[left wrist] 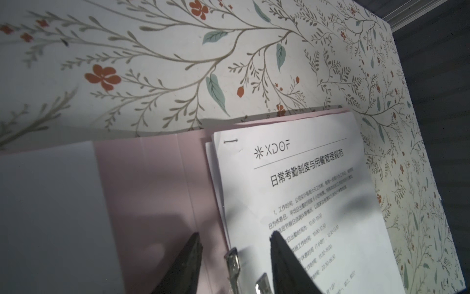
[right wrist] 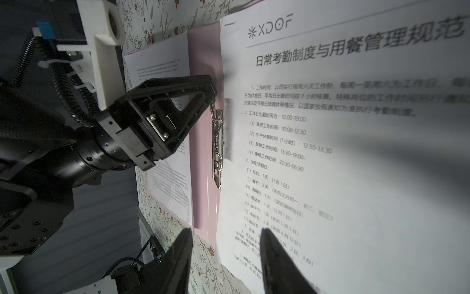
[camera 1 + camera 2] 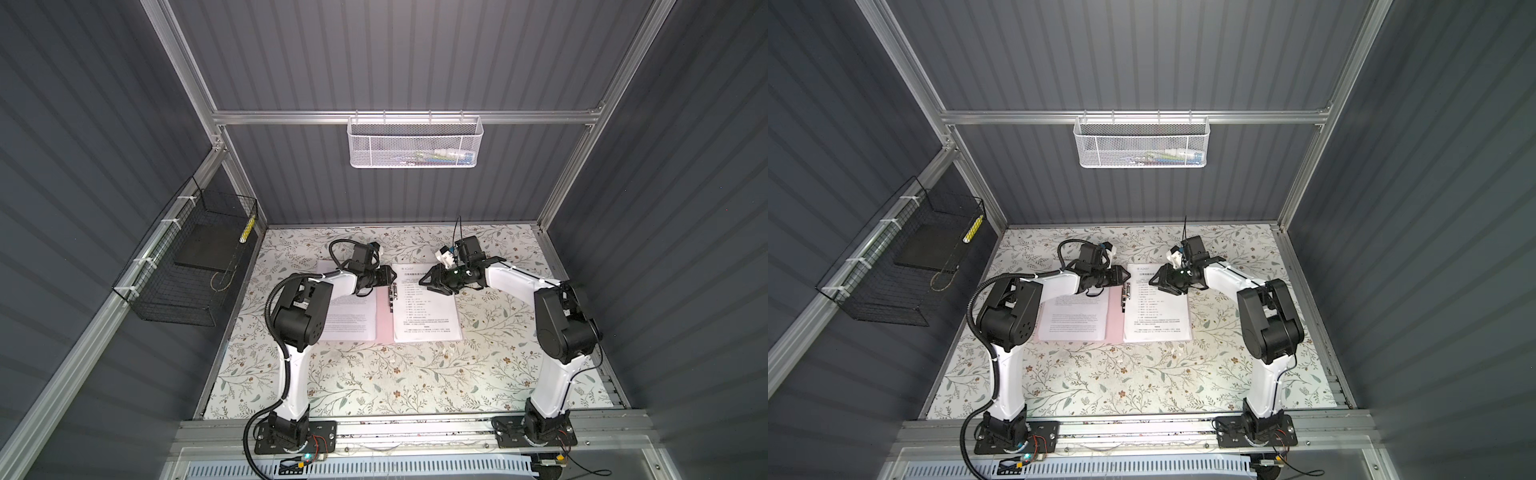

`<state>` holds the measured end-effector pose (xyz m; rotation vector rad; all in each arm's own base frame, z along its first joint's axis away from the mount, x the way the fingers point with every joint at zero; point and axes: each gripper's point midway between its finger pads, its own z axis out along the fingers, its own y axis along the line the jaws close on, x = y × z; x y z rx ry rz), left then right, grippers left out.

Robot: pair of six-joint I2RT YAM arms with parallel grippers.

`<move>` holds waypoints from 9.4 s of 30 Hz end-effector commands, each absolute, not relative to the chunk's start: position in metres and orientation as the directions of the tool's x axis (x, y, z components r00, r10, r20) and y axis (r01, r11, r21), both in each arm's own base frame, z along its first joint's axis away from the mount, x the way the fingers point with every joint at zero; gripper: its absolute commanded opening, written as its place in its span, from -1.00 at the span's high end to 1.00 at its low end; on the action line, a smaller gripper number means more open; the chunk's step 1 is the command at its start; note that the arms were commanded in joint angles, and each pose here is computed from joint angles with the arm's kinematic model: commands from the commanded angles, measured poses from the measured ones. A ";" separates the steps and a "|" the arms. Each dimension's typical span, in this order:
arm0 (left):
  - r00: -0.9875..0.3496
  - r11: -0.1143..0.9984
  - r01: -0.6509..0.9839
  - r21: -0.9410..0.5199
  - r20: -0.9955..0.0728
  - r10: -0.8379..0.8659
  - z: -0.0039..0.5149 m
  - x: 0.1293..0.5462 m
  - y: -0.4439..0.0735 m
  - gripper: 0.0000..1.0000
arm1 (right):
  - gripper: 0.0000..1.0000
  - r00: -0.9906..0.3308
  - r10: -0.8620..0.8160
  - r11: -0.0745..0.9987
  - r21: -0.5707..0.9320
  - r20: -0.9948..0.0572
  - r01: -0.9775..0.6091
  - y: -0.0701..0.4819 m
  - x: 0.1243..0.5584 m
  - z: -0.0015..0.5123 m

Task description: Put the files into the folder

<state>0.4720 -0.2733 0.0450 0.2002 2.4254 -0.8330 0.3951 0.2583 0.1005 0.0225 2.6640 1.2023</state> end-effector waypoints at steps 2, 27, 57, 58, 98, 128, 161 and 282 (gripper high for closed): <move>-0.842 0.755 0.325 -0.570 -0.537 -0.042 0.046 0.472 -0.288 0.09 | 0.07 -0.981 0.091 0.670 0.740 -0.170 -0.066 0.259 0.394 0.092; -0.839 0.683 0.363 -0.634 -0.542 -0.057 0.060 0.461 -0.298 0.23 | 0.05 -0.987 0.082 0.663 0.747 -0.139 -0.050 0.261 0.394 0.085; -0.805 0.654 0.416 -0.632 -0.590 -0.058 0.090 0.429 -0.298 0.26 | 0.05 -0.988 0.080 0.664 0.746 -0.133 -0.047 0.260 0.386 0.078; -0.805 0.656 0.416 -0.630 -0.591 -0.058 0.090 0.427 -0.298 0.26 | 0.05 -0.988 0.078 0.663 0.747 -0.133 -0.048 0.261 0.384 0.078; -0.819 0.892 0.052 -0.450 -0.530 -0.220 0.028 0.317 -0.173 0.47 | 0.55 -0.996 0.082 0.584 0.808 0.036 0.077 0.355 0.372 0.075; -0.827 0.900 0.015 -0.436 -0.511 -0.234 0.014 0.307 -0.165 0.55 | 0.61 -0.992 0.077 0.546 0.828 0.103 0.128 0.372 0.366 0.063; -0.825 0.901 0.027 -0.434 -0.519 -0.225 0.014 0.307 -0.165 0.56 | 0.73 -0.990 0.075 0.570 0.809 0.120 0.141 0.371 0.356 0.055; -0.708 0.848 -0.292 -0.443 -0.496 -0.503 0.065 0.405 -0.009 -0.49 | 0.09 -0.962 0.264 0.770 0.588 0.062 0.249 0.181 0.391 0.003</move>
